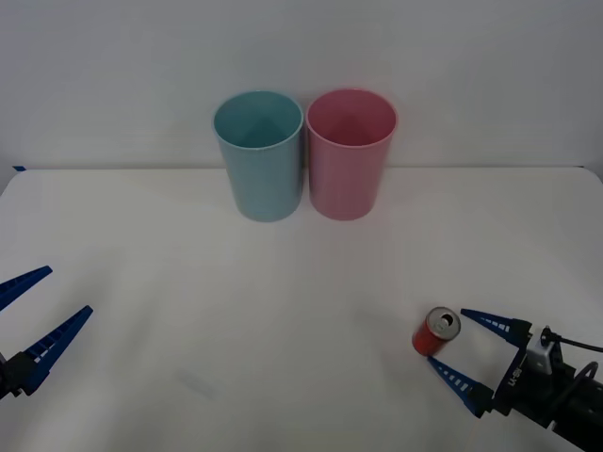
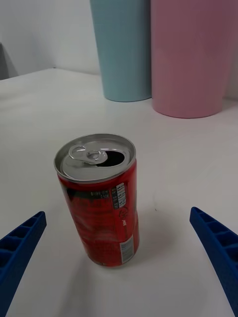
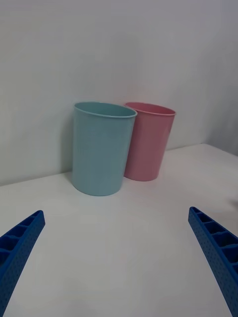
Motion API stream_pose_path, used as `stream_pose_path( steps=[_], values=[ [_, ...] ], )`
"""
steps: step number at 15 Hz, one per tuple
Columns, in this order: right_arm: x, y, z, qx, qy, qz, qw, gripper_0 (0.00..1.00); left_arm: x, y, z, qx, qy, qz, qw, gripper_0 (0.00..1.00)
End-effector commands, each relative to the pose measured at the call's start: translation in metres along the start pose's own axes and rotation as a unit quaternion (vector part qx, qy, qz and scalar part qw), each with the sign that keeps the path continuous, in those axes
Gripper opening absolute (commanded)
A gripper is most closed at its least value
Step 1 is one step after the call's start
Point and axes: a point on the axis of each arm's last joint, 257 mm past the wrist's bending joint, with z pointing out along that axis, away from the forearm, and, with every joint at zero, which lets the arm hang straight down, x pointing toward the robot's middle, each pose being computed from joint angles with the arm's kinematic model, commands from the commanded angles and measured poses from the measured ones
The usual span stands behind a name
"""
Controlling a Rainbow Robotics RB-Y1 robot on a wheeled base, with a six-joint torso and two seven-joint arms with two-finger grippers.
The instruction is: Grasp the object on the table and drop it into the matching bin: aluminum can to the light blue bin, PET bottle to the pink bin.
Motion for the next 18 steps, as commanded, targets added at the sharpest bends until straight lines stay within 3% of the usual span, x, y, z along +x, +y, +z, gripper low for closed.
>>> stream_pose_path(
  steps=[1,12,14,15,16,18],
  values=[
    [0.000,0.001,0.016,0.006,-0.002,-0.003,1.0000,1.00,0.000,0.000,0.000,0.000,0.000,0.000,1.0000,1.00],
    [-0.001,0.006,0.046,0.013,-0.004,-0.008,0.9999,1.00,0.000,0.000,0.000,0.000,0.000,0.000,1.0000,1.00],
    [-0.002,0.005,0.046,0.014,-0.005,-0.008,0.9998,0.19,0.000,0.000,0.000,0.000,0.000,0.000,1.0000,1.00],
    [-0.003,0.005,0.046,0.015,-0.007,-0.007,0.9998,0.05,0.000,0.000,0.000,0.000,0.000,0.000,1.0000,1.00],
    [-0.003,0.005,0.046,0.015,-0.008,-0.007,0.9998,0.00,0.000,0.000,0.000,0.000,0.000,0.000,1.0000,1.00],
    [-0.004,0.006,0.046,0.014,-0.009,-0.006,0.9998,0.00,0.000,0.000,0.000,0.000,0.000,0.000,1.0000,1.00]
  ],
)
